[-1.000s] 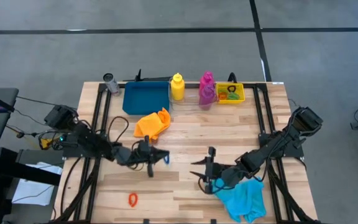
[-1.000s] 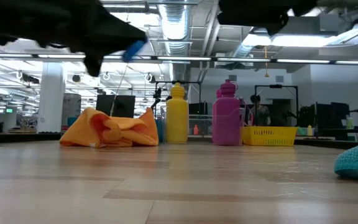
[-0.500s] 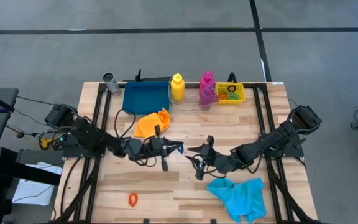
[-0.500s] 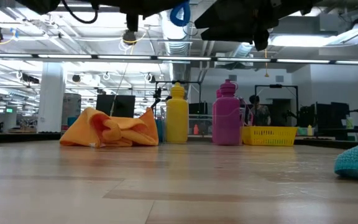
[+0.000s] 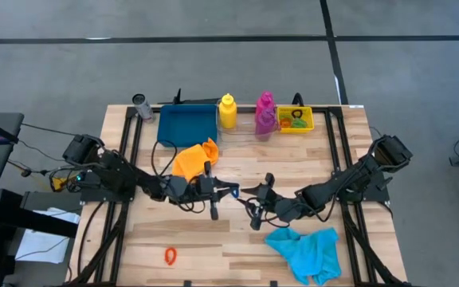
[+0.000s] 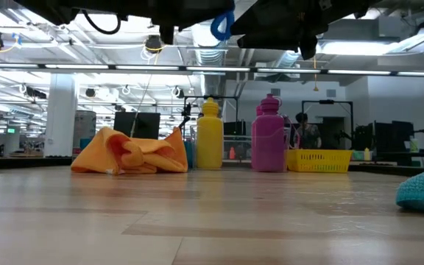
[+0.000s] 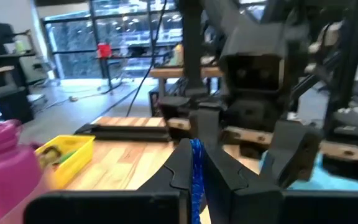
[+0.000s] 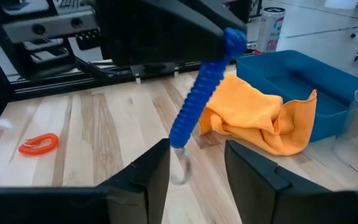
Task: Pick & Place Sports Items
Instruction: Put the blue spring keychain into the yellow bin
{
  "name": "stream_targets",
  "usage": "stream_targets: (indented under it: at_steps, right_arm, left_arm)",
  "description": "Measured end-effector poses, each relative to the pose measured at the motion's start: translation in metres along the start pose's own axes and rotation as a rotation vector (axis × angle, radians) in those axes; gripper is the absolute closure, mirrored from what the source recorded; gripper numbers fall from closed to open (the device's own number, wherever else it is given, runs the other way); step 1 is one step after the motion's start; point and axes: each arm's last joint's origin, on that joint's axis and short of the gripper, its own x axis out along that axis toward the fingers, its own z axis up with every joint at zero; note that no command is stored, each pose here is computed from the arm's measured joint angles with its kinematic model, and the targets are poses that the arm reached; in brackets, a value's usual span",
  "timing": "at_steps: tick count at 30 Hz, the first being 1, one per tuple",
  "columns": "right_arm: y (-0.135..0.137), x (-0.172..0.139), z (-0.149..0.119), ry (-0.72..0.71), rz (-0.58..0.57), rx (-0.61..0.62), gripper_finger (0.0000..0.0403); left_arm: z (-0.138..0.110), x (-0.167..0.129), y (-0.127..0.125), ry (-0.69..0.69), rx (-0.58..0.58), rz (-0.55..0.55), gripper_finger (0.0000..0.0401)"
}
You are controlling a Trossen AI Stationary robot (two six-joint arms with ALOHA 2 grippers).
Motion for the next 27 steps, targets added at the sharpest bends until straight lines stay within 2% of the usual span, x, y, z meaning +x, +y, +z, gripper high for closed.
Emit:
stream_targets:
  at_steps: [12,16,21,27]
  right_arm:
    - [-0.0002,-0.0002,-0.0014,0.011,-0.002,-0.011,0.0261]
    - [-0.0002,-0.0002,-0.0017,0.015,0.001,-0.013,0.0299]
    - [0.0002,-0.0002,-0.0025,0.026,0.021,-0.041,0.0388]
    - [0.0002,-0.0002,-0.0025,0.026,0.022,-0.047,0.04]
  left_arm:
    - [0.0028,-0.0001,-0.0013,-0.03,-0.014,-0.048,0.0392]
    - [0.0034,-0.0002,-0.0013,-0.036,-0.017,-0.048,0.0392]
    - [0.0034,-0.0002,-0.0018,-0.037,-0.017,-0.065,0.0391]
    - [0.0035,-0.0003,-0.0018,-0.038,-0.018,-0.066,0.0382]
